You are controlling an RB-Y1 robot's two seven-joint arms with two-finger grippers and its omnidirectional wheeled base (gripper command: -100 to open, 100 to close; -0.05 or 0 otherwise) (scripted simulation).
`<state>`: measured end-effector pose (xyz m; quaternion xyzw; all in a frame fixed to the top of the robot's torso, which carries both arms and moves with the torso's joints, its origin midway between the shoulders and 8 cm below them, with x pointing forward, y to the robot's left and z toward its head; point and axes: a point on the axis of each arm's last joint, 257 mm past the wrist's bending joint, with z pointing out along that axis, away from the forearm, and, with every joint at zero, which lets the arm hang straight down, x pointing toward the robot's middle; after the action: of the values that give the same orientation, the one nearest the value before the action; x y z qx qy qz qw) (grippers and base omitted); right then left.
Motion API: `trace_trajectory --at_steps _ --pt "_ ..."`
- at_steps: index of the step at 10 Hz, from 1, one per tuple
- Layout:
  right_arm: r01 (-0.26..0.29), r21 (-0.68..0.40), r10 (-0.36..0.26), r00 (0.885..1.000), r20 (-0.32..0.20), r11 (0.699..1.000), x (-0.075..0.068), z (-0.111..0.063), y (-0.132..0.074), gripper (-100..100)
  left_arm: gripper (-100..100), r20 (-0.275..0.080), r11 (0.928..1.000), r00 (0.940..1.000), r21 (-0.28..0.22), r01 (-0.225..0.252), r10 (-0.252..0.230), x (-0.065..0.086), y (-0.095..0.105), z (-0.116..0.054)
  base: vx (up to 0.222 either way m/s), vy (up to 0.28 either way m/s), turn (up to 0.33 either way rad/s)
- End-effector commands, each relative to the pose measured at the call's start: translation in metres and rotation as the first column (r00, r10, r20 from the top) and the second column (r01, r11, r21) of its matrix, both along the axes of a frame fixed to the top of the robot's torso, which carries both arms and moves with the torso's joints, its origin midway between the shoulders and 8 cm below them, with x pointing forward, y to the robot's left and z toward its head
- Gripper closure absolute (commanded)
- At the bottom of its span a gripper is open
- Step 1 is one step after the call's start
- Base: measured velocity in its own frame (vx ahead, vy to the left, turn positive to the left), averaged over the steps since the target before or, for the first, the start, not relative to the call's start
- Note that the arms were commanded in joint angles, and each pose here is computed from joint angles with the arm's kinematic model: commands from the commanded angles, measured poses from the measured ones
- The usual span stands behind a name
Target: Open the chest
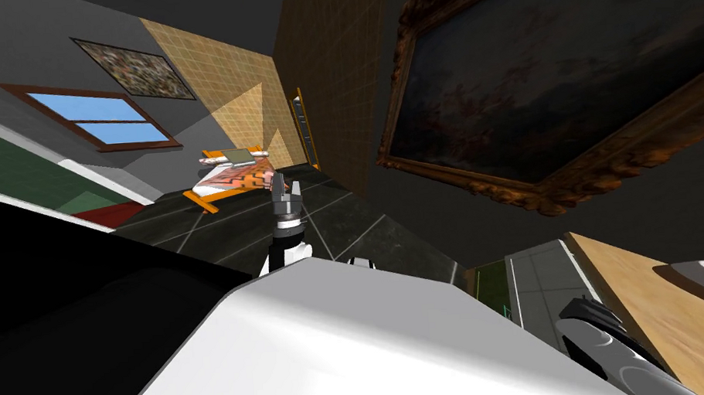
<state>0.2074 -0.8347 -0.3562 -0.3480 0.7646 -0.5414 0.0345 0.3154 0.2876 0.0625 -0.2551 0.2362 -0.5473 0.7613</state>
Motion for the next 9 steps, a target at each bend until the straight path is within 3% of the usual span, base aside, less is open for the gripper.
trace_trajectory --at_steps 1,2,4,5,8,9 --pt "0.026 0.017 -0.027 0.999 0.019 1.000 -0.009 -0.002 -0.002 -100 0 0.000 1.0000 1.0000 0.000 0.000 0.000 0.000 0.000 0.000 -0.048 -0.005 0.012" --pt "0.020 0.004 -0.020 1.000 0.006 1.000 -0.006 0.000 -0.002 -100 0 0.000 1.0000 1.0000 0.000 0.000 0.000 0.000 0.000 0.000 -0.018 -0.007 -0.029" --pt "0.087 0.012 -0.087 0.996 0.009 0.996 -0.026 -0.004 -0.009 -100 0 0.000 1.0000 1.0000 0.000 0.000 0.000 0.000 0.000 0.000 -0.091 -0.010 0.327" --pt "0.092 0.014 -0.092 0.996 0.015 0.996 -0.028 -0.004 -0.010 -100 0 0.000 1.0000 1.0000 0.000 0.000 0.000 0.000 0.000 0.000 -0.115 -0.012 0.157" --pt "0.105 0.023 -0.106 0.994 0.032 0.994 -0.029 -0.003 -0.010 -100 0 0.000 1.0000 1.0000 0.000 0.000 0.000 0.000 0.000 0.000 -0.027 -0.004 -0.030" --pt "0.057 0.006 -0.057 0.998 0.005 0.998 -0.018 -0.002 -0.007 100 0 0.000 1.0000 1.0000 0.000 0.000 0.000 0.000 0.000 0.000 0.065 0.006 -0.212"
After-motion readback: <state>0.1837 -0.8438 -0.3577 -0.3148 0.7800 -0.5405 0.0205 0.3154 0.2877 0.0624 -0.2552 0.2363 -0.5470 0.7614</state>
